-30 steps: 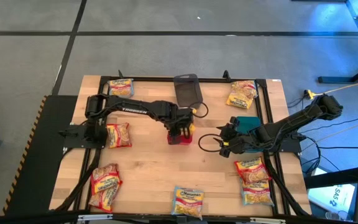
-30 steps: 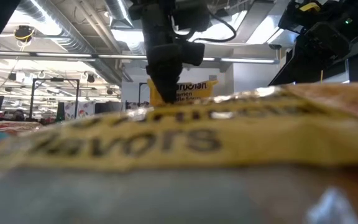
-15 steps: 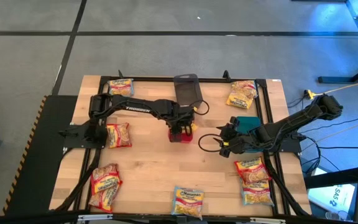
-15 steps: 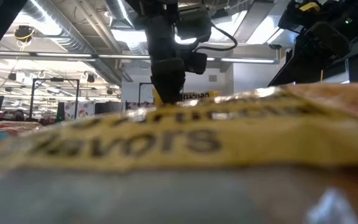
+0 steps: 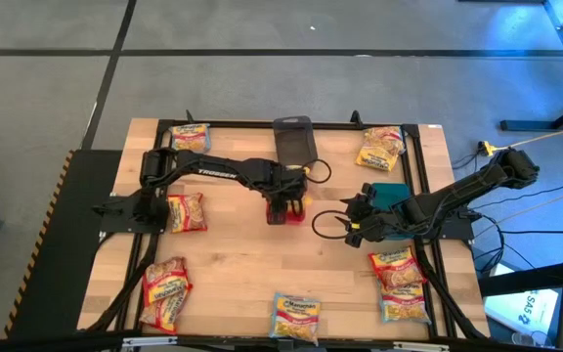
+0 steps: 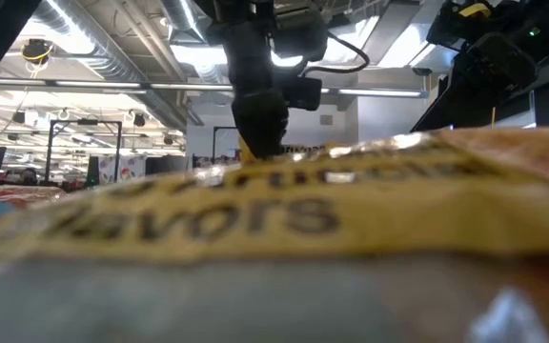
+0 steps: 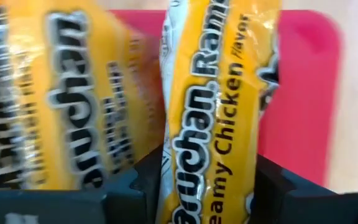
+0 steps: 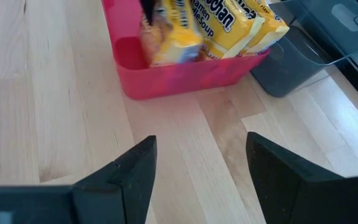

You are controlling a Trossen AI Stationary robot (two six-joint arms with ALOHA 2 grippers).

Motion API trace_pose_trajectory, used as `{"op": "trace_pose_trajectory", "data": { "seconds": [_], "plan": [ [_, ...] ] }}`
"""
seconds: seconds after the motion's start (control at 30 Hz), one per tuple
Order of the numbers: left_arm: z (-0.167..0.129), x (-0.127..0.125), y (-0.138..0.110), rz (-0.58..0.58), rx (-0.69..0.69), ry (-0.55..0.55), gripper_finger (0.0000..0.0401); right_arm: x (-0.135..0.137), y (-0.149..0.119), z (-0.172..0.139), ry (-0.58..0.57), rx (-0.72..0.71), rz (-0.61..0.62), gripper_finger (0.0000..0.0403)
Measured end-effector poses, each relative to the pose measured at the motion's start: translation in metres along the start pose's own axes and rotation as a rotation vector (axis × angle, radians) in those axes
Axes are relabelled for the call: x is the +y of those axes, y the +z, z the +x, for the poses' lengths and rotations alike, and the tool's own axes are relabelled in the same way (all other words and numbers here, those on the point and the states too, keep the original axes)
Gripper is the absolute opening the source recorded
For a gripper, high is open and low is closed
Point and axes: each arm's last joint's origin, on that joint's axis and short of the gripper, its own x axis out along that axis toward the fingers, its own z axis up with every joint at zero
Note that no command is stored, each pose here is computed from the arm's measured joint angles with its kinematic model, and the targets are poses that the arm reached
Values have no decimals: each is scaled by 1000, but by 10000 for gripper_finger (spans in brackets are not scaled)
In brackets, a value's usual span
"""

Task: Sort Maruchan noodles
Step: Put the yellow noodle pack into the red bin

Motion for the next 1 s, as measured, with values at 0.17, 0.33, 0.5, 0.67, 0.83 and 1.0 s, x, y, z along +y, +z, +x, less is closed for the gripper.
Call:
{"op": "trace_pose_trajectory", "data": {
  "seconds": [0.17,0.33,0.5,0.67,0.83,1.0],
  "plan": [
    [0,3,0,-10,12,109,155,0,0,0,0,0,0,214],
    [0,4,-1,-49,11,133,155,0,0,0,2,1,0,214],
    [0,4,0,-52,9,143,158,0,0,0,8,3,1,214],
    [-1,5,0,-52,11,190,187,0,1,0,10,-2,5,214],
    [-1,7,-1,-54,16,239,220,1,1,0,10,-2,5,214],
    [-7,7,0,-66,2,243,225,1,1,0,10,-3,5,214]
  ]
}}
